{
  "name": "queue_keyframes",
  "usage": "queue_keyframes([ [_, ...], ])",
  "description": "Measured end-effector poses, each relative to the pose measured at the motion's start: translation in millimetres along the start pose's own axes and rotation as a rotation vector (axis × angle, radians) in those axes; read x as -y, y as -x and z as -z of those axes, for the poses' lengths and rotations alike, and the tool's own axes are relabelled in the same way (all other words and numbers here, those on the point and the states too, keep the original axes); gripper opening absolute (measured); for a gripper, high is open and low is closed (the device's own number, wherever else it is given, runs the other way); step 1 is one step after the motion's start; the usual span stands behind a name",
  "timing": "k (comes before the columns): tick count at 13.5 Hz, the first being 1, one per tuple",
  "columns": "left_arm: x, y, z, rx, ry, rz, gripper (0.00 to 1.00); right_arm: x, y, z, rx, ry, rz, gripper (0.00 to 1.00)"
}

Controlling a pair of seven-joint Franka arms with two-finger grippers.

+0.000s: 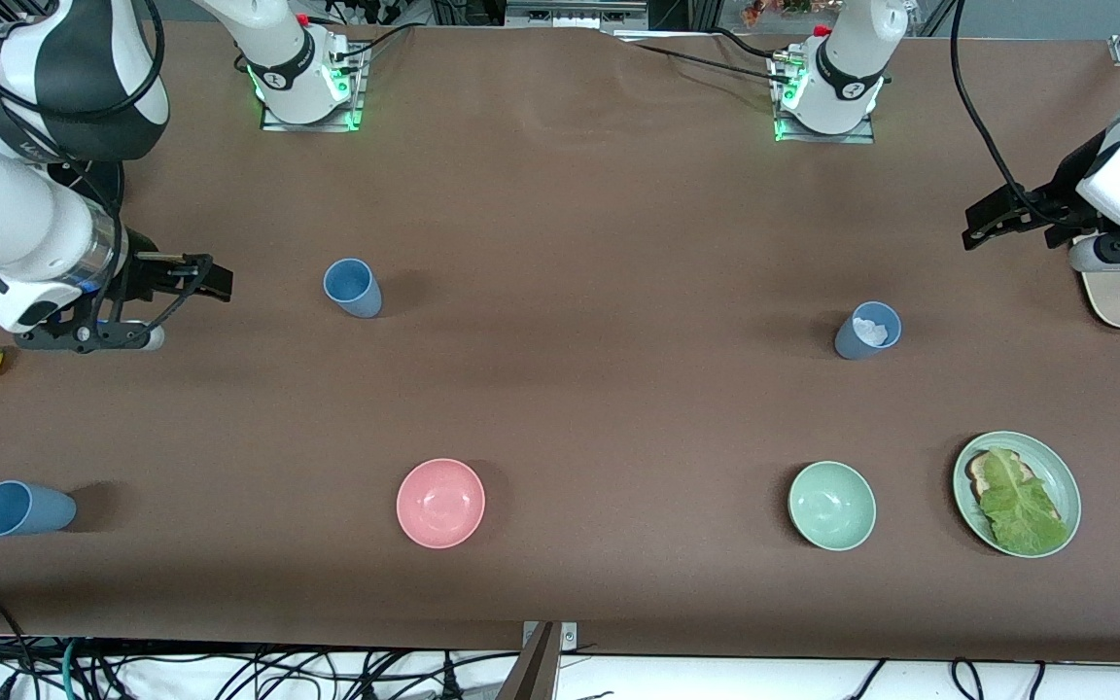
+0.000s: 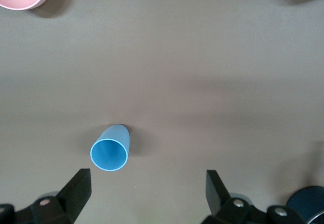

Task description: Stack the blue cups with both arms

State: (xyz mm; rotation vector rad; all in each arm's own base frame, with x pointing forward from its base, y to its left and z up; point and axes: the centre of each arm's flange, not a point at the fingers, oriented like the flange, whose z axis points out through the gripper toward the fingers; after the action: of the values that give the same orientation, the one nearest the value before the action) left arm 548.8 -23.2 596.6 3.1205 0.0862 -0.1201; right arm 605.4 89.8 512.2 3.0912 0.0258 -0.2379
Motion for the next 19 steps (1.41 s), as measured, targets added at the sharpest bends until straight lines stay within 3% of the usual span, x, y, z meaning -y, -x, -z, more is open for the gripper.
queue_keyframes([
  [15, -1.8, 3.0, -3.1, 0.030, -0.003, -0.004, 1.00, 0.0, 0.0, 0.0, 0.000, 0.000, 0.000, 1.00],
  [19, -5.1, -12.0, -31.8, 0.080, -0.037, -0.012, 1.00, 0.6, 0.1, 0.0, 0.000, 0.000, 0.000, 1.00],
])
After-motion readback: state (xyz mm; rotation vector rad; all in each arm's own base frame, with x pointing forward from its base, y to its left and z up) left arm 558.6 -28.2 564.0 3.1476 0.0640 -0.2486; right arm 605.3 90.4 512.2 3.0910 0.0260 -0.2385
